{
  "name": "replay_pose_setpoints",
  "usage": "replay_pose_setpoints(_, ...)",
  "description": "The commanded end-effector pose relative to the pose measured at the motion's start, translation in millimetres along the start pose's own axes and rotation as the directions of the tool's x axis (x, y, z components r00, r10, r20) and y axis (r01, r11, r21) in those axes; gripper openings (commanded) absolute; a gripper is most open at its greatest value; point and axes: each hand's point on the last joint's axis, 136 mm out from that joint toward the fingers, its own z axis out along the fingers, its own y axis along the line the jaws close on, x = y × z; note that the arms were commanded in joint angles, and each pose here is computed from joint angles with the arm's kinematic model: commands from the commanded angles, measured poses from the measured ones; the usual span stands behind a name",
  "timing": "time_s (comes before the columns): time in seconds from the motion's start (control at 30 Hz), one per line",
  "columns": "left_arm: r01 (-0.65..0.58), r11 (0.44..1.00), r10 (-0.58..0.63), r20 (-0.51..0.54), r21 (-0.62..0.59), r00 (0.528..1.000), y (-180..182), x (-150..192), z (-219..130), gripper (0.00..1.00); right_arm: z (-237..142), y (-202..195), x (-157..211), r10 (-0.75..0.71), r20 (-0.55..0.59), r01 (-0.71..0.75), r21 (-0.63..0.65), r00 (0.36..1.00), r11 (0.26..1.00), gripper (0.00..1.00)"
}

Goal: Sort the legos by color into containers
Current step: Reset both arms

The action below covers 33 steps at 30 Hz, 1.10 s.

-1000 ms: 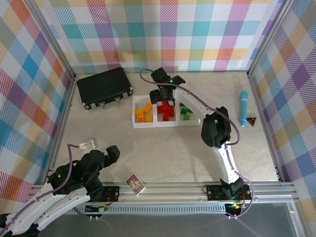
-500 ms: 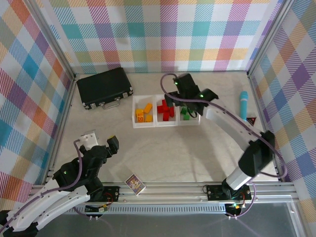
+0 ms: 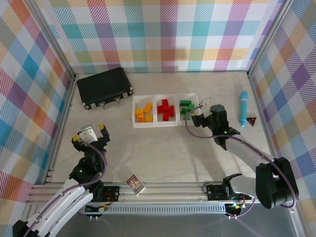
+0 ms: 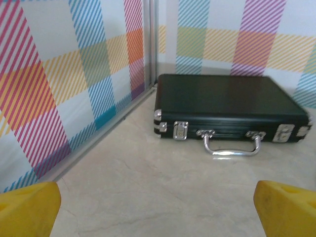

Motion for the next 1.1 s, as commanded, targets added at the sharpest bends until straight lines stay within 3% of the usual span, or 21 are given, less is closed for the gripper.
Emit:
replay_pose_setpoints(0.0, 0.026, 0.997, -0.025, -0.010, 0.076, 1.000, -22.7, -0.4, 19.1, 1.00, -11.5, -33.9, -31.4, 0.143, 0.164, -0.151, 0.035, 0.976, 0.988, 0.99)
replay_pose_setpoints(0.1, -0.002, 0.995, 0.009, -0.073, 0.097, 0.997, -39.1, 13.1, 40.5, 1.00, 6.3, -48.6, -1.3, 0.168, 0.079, -0.176, 0.097, 0.983, 0.980, 0.99)
replay_pose_setpoints(0.3, -0.157, 0.980, 0.173, -0.131, 0.124, 0.976, -66.5, 49.2, 71.5, 1.00, 29.9, -40.1, 36.0, 0.224, 0.113, -0.234, 0.080, 0.968, 0.969, 0.99)
replay_pose_setpoints(0.43, -0.196, 0.970, 0.211, -0.096, 0.145, 0.973, -80.6, 49.0, 83.1, 1.00, 37.1, -26.4, 35.2, 0.162, 0.129, -0.164, 0.005, 0.978, 0.986, 0.99)
replay_pose_setpoints(0.5, -0.203, 0.971, 0.213, -0.072, 0.128, 0.974, -81.1, 47.9, 89.3, 1.00, 42.0, -39.7, 42.9, 0.208, 0.130, -0.218, 0.074, 0.970, 0.973, 0.99)
replay_pose_setpoints(0.57, -0.213, 0.965, 0.224, -0.055, 0.151, 0.973, -87.4, 47.4, 93.2, 1.00, 41.1, -42.4, 46.2, 0.242, 0.140, -0.250, 0.043, 0.960, 0.967, 0.99)
replay_pose_setpoints(0.63, -0.207, 0.963, 0.214, -0.025, 0.170, 0.976, -92.7, 45.5, 95.0, 1.00, 42.9, -48.1, 53.9, 0.273, 0.179, -0.284, 0.041, 0.945, 0.958, 0.99)
replay_pose_setpoints(0.8, -0.168, 0.955, 0.172, 0.008, 0.245, 0.985, -103.5, 59.9, 103.0, 1.00, 47.7, -50.2, 58.1, 0.294, 0.132, -0.301, 0.031, 0.947, 0.953, 0.99)
replay_pose_setpoints(0.97, -0.053, 0.955, 0.092, -0.121, 0.290, 0.988, -95.3, 80.3, 127.3, 1.00, 47.5, -74.7, 68.0, 0.366, 0.128, -0.384, 0.166, 0.922, 0.908, 0.99)
replay_pose_setpoints(1.03, -0.022, 0.958, 0.093, -0.237, 0.285, 0.967, -91.9, 88.0, 134.6, 1.00, 47.0, -76.4, 66.9, 0.365, 0.139, -0.385, 0.167, 0.921, 0.908, 0.99)
replay_pose_setpoints(1.07, -0.010, 0.954, 0.072, -0.197, 0.298, 0.978, -91.6, 84.2, 138.1, 1.00, 47.0, -76.4, 67.1, 0.366, 0.133, -0.384, 0.167, 0.921, 0.908, 0.99)
